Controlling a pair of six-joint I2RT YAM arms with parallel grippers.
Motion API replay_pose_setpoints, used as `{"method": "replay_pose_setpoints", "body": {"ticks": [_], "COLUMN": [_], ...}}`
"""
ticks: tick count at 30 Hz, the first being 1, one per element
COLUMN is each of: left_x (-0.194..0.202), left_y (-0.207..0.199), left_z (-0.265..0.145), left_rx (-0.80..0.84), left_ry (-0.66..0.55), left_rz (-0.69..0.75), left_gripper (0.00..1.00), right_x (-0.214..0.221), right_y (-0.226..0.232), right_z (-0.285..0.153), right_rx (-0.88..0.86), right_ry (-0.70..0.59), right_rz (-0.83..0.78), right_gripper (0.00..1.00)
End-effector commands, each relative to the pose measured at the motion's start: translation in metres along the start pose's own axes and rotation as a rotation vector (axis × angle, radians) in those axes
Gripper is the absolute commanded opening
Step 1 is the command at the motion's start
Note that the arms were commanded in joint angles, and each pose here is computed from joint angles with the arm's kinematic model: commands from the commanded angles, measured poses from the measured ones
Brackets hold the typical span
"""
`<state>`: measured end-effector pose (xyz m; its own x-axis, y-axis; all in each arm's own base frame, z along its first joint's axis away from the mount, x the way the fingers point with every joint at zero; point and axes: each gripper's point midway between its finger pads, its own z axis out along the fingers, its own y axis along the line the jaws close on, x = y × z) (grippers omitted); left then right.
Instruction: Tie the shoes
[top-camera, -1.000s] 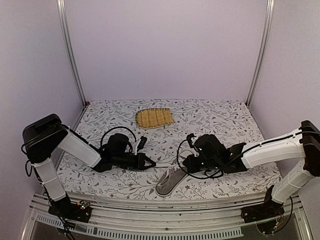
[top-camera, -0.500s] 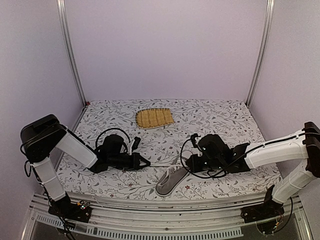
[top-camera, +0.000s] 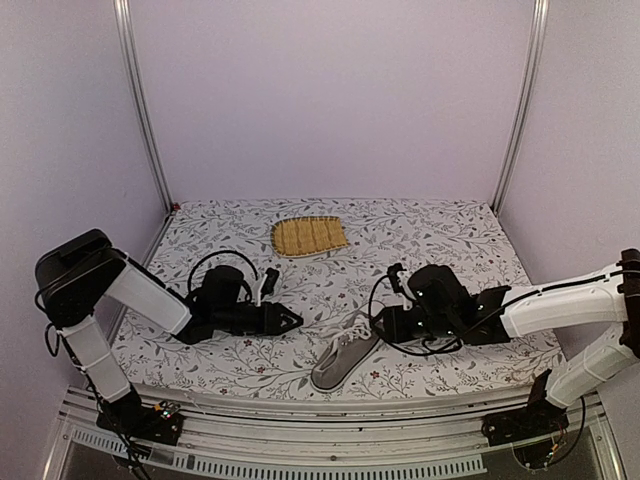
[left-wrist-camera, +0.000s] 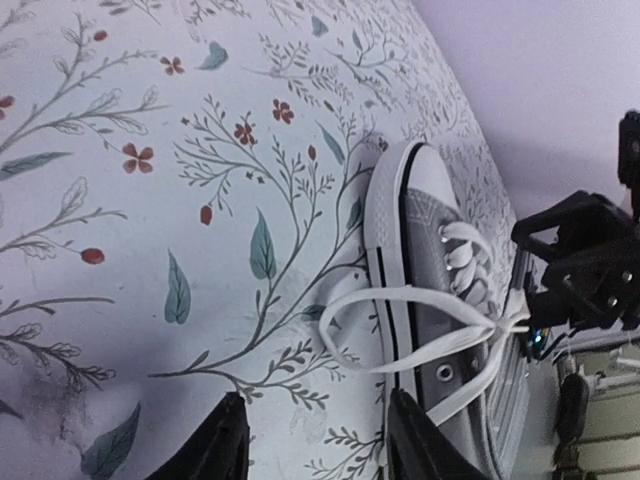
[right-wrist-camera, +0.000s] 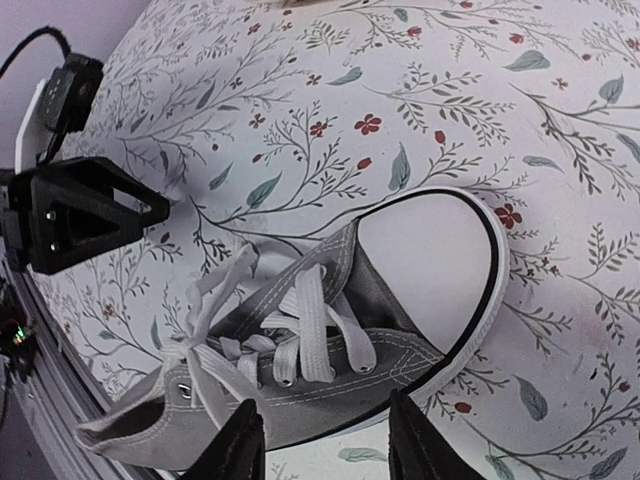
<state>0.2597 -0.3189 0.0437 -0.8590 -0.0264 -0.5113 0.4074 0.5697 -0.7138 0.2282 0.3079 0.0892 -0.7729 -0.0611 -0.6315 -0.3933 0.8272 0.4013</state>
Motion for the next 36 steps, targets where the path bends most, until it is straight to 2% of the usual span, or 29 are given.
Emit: {"method": "replay_pose_setpoints", "body": {"ticks": [1,3,5,9,13,17,36], "left_x": [-0.033,-0.04,-0.044,-0.031,-0.017,-0.006,0.019], "left_y": [-0.019,-0.028,-0.045,-0.088,-0.11,-0.115,-0.112], "left_z": [-0.017,-0.02,-0.022,-0.01,0.006,0.022,0.057], "left_rx": [-0.002,-0.002,0.045,0.228,0.317,0.374,0.438], "left_ry": [-0.088,-0.098,-0.103,-0.022,0.03,0.088,0.198], "left_rz": [0.149,0.216,0.291,0.426,0.514,0.533,0.534], "left_gripper": [0.51,0.53,0.53,0.51,0.47,0.44,0.37], "right_x": [-0.018,-0.023,-0.026,-0.02,-0.001,0.012,0.004], "right_y": [0.004,0.013,0.028,0.064,0.081,0.073,0.056], "right_z": [-0.021,-0.028,-0.033,-0.032,-0.019,-0.005,0.018], "right_rx": [-0.023,-0.067,-0.14,-0.315,-0.324,-0.291,-0.172], "right_ry": [-0.068,-0.081,-0.086,-0.032,0.032,0.074,0.066], "right_rz": [-0.024,-0.049,-0.077,-0.127,-0.138,-0.083,0.015], "right_gripper": [0.53,0.58,0.58,0.48,0.37,0.29,0.29]}}
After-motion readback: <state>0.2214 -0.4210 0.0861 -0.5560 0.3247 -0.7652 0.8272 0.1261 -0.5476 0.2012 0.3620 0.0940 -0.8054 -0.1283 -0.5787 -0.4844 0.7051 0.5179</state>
